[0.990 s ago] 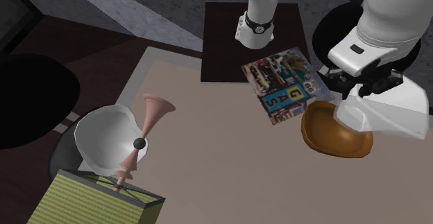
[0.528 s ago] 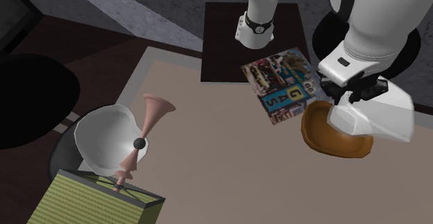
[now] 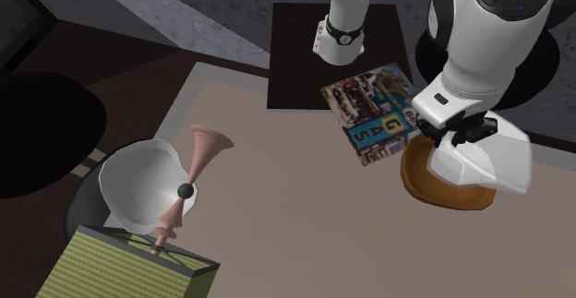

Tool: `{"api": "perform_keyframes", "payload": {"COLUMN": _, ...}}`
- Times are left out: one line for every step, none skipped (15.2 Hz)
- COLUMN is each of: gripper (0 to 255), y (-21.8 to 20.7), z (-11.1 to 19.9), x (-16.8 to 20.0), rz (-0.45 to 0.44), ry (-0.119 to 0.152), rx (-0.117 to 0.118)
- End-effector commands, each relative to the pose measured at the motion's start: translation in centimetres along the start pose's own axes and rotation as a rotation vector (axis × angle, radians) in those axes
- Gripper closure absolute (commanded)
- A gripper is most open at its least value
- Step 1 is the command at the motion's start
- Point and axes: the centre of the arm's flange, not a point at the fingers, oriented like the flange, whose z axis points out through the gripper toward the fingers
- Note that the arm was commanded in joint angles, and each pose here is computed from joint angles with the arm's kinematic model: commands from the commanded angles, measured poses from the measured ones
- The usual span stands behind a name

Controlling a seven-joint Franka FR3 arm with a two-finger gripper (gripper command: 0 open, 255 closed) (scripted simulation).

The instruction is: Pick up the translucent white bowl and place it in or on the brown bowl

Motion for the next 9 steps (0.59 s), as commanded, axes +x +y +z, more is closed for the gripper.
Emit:
{"api": "perform_keyframes", "payload": {"gripper": 255, "y": 0.25, "z": 0.72, "x": 0.05, "rz": 0.000, "ry": 0.002, "rx": 0.001}}
{"api": "perform_keyframes", "payload": {"gripper": 255, "y": 0.26, "z": 0.72, "x": 0.05, "rz": 0.000, "ry": 0.002, "rx": 0.001}}
{"api": "perform_keyframes", "payload": {"gripper": 255, "y": 0.25, "z": 0.72, "x": 0.05, "rz": 0.000, "ry": 0.002, "rx": 0.001}}
{"api": "perform_keyframes", "payload": {"gripper": 255, "y": 0.25, "z": 0.72, "x": 0.05, "rz": 0.000, "ry": 0.002, "rx": 0.001}}
{"api": "perform_keyframes", "payload": {"gripper": 255, "y": 0.25, "z": 0.72, "x": 0.05, "rz": 0.000, "ry": 0.002, "rx": 0.001}}
{"api": "perform_keyframes", "payload": {"gripper": 255, "y": 0.25, "z": 0.72, "x": 0.05, "rz": 0.000, "ry": 0.002, "rx": 0.001}}
{"api": "perform_keyframes", "payload": {"gripper": 255, "y": 0.25, "z": 0.72, "x": 0.05, "rz": 0.000, "ry": 0.002, "rx": 0.001}}
{"api": "perform_keyframes", "payload": {"gripper": 255, "y": 0.25, "z": 0.72, "x": 0.05, "rz": 0.000, "ry": 0.002, "rx": 0.001}}
{"api": "perform_keyframes", "payload": {"gripper": 0, "y": 0.26, "z": 0.73, "x": 0.05, "rz": 0.000, "ry": 0.002, "rx": 0.001}}
